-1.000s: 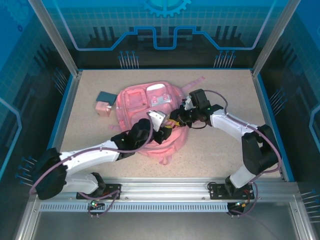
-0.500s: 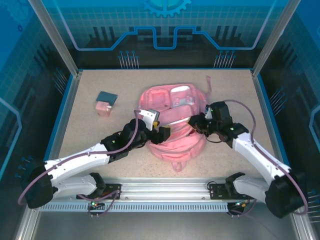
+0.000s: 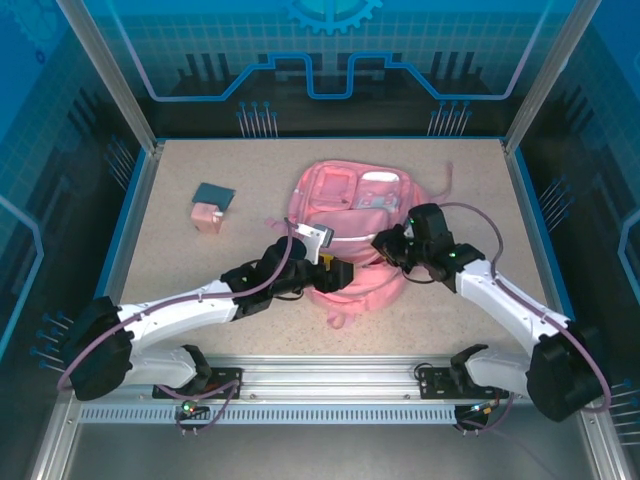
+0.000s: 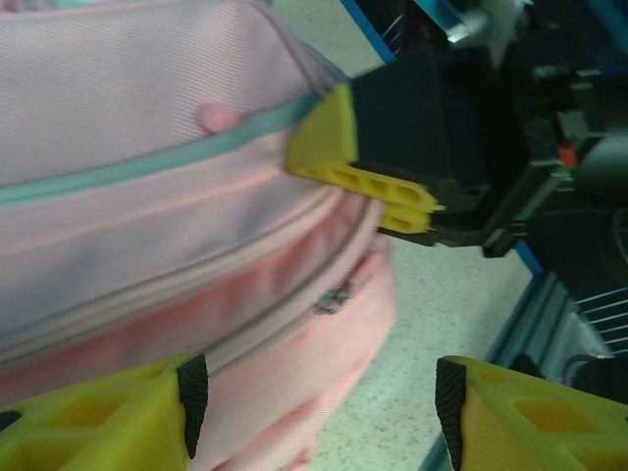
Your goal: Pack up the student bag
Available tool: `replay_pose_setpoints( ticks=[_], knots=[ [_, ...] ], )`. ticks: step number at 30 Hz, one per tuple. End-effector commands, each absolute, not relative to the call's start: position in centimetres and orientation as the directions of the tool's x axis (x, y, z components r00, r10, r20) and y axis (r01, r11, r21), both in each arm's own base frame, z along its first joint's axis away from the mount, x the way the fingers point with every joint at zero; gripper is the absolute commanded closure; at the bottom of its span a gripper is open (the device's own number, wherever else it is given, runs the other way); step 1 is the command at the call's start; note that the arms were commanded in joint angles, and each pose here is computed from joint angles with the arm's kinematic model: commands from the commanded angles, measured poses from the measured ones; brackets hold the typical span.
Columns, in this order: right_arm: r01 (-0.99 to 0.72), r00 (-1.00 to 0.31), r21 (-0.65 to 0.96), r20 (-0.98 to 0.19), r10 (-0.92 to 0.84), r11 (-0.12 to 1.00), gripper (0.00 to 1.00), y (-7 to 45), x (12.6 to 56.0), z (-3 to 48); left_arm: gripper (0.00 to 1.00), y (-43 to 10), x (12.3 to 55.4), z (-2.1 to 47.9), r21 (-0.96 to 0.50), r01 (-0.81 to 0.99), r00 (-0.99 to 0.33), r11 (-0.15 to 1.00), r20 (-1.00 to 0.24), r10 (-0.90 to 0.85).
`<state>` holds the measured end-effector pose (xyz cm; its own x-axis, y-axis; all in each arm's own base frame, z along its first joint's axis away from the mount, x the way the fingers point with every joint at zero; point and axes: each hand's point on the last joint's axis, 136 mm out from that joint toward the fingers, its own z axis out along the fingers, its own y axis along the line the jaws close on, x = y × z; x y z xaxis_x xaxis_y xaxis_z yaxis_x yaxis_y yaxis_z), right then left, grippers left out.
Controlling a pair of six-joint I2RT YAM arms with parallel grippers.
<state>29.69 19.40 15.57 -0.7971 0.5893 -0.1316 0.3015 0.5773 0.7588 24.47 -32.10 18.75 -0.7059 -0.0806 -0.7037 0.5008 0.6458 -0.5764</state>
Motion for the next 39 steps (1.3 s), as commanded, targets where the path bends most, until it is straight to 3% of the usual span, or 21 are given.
replay_pose_setpoints(
  ticks=[1, 11, 20, 27, 33, 39],
  knots=[
    [0.175, -0.846, 0.832, -0.147, 0.512, 0.527, 0.88, 23.0, 30.6, 19.5, 0.37, -33.1, 23.7, 18.7, -0.652, 0.487, -0.746, 0.581, -0.657, -0.112],
    [0.177, -0.874, 0.84, -0.106, 0.475, 0.513, 0.86, 25.4, 31.1, 19.4, 0.49, -33.8, 25.2, 15.8, -0.69, 0.351, -0.811, 0.633, -0.562, -0.163],
    [0.153, -0.927, 0.78, -0.099, 0.361, 0.606, 0.58, 25.1, 28.9, 16.0, 0.46, -32.6, 26.4, 13.4, -0.688, 0.258, -0.801, 0.678, -0.544, -0.247],
    [0.138, -0.951, 0.754, -0.08, 0.298, 0.643, 0.51, 24.7, 27.3, 14.7, 0.47, -31.0, 26.5, 11.3, -0.659, 0.189, -0.806, 0.728, -0.527, -0.268],
    [0.148, -0.959, 0.714, -0.066, 0.276, 0.684, 0.39, 23.5, 25.4, 13.1, 0.47, -31.0, 26.4, 11.5, -0.679, 0.186, -0.808, 0.71, -0.516, -0.282],
    [0.134, -0.97, 0.717, -0.047, 0.239, 0.685, 0.38, 24.2, 25.1, 12.5, 0.47, -31.3, 26.5, 12.6, -0.69, 0.207, -0.8, 0.694, -0.527, -0.286]
  ],
)
